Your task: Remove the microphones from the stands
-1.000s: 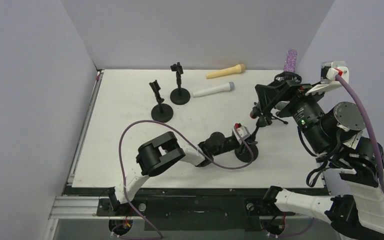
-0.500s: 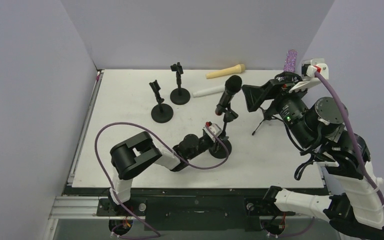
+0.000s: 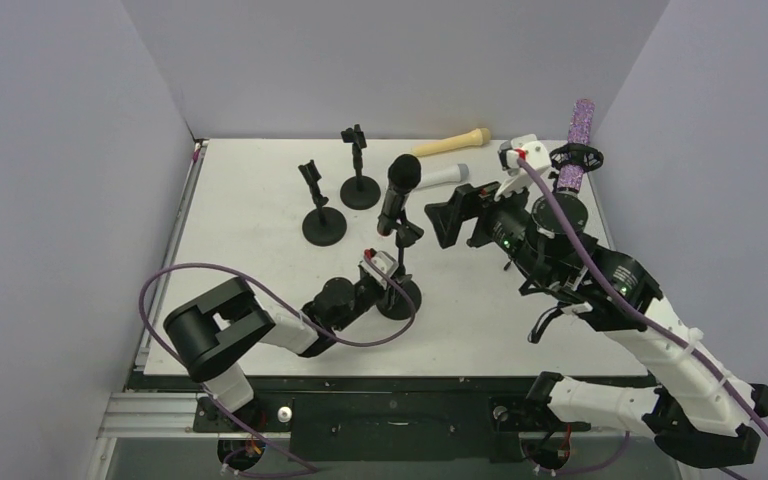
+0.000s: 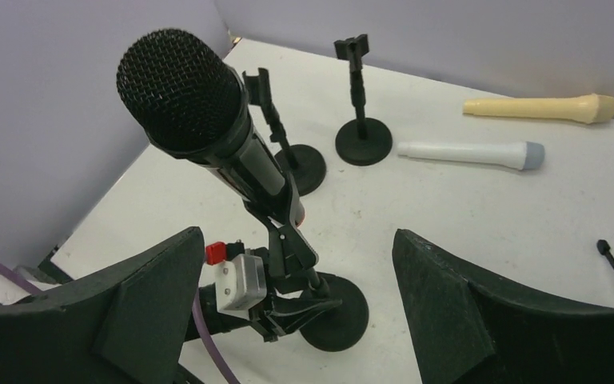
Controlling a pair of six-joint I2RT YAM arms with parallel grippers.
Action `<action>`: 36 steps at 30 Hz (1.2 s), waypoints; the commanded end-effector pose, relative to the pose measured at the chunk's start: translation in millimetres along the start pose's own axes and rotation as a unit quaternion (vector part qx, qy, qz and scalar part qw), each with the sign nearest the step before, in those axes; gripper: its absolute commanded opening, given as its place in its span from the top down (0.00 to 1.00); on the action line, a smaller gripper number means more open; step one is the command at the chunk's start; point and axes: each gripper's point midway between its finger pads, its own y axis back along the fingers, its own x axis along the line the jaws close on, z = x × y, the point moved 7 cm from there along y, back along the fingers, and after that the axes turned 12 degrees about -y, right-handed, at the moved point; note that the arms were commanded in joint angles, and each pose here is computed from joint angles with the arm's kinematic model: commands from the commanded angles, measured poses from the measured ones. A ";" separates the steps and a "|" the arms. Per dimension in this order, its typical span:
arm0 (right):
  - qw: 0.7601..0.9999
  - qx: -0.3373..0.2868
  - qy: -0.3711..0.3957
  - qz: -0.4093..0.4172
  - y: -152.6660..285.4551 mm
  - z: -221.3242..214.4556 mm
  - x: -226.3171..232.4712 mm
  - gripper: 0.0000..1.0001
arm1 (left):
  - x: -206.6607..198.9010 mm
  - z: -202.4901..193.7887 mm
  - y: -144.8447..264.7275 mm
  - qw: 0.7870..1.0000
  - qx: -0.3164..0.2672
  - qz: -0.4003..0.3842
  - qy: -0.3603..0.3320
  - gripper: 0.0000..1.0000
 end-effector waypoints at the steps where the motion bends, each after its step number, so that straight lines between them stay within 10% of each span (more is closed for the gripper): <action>1: 0.996 0.017 0.011 0.081 -16.0 -12.2 19.4 0.17 | 14.5 40.9 9.0 0.996 -0.082 0.023 0.010 1.00; 36: 0.991 -0.045 0.090 0.083 -109.9 -38.0 69.3 0.30 | 21.0 26.9 39.7 0.996 -0.067 -0.056 -0.022 1.00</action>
